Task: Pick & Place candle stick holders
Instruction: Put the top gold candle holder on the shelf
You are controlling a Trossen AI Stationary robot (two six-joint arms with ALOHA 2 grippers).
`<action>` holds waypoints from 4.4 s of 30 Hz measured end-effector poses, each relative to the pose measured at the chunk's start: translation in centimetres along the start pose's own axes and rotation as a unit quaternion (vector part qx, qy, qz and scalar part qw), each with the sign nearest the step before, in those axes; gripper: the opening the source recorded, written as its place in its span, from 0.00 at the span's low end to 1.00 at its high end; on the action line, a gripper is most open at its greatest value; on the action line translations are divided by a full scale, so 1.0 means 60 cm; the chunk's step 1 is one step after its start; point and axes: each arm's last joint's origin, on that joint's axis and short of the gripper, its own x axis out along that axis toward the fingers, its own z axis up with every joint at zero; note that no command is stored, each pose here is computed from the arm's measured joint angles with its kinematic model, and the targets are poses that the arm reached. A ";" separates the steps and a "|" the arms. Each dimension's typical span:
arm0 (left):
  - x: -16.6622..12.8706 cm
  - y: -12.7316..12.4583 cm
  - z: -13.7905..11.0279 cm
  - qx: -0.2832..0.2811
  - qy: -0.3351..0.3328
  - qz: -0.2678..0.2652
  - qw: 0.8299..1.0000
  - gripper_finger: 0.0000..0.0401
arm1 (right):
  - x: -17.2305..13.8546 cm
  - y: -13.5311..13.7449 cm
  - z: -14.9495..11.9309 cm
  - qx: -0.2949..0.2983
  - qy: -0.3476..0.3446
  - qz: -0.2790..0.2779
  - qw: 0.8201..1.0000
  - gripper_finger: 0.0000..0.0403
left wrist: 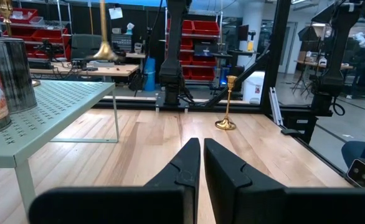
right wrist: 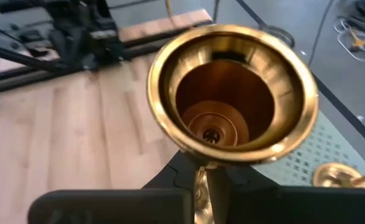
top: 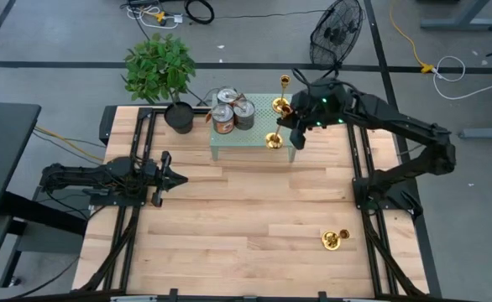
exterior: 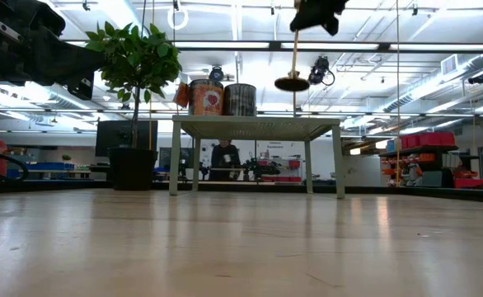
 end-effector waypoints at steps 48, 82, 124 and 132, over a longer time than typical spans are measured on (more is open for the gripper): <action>0.000 0.000 0.000 0.000 0.000 0.000 1.000 0.07 | 0.040 -0.102 -0.018 0.106 0.051 -0.154 0.981 0.05; 0.000 0.000 0.000 0.000 0.000 0.000 1.000 0.07 | 0.049 -0.085 -0.018 0.178 0.031 -0.251 0.951 0.05; 0.000 0.000 0.000 0.000 0.000 0.000 1.000 0.07 | 0.096 -0.080 -0.021 0.172 0.038 -0.280 0.944 0.05; 0.000 0.000 0.000 0.000 0.000 0.000 1.000 0.07 | 0.096 -0.080 -0.020 0.168 0.035 -0.277 0.946 0.05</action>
